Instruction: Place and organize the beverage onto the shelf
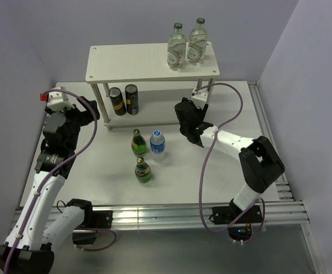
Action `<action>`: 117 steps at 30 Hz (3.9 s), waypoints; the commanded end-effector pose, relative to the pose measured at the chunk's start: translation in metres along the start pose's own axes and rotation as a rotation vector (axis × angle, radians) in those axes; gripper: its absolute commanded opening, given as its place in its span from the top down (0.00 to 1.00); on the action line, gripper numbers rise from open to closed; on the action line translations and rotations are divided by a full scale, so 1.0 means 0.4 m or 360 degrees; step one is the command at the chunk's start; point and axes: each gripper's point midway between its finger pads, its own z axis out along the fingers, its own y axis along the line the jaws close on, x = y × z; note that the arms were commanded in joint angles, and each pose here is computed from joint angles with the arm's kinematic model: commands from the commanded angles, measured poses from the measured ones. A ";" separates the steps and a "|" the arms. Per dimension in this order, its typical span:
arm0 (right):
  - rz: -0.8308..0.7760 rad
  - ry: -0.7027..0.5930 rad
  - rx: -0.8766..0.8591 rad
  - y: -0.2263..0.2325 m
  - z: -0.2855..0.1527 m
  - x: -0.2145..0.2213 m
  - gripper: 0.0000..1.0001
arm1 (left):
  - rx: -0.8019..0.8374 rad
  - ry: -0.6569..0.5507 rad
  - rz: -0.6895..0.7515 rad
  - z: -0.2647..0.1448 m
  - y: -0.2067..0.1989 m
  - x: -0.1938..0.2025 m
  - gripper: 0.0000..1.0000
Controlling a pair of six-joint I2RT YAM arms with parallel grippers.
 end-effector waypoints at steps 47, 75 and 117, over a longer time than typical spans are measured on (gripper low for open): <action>0.0187 -0.0239 0.0074 0.059 0.164 -0.158 0.00 | 0.0035 -0.0073 0.0031 -0.010 -0.013 -0.043 0.09; -0.0020 0.0021 -0.0428 0.013 -0.347 0.075 0.00 | 0.0036 -0.0090 0.0020 -0.018 -0.012 -0.050 0.09; -0.0010 -0.0031 -0.0820 0.277 -0.310 0.230 0.04 | 0.0040 -0.0088 0.0010 -0.014 -0.014 -0.047 0.09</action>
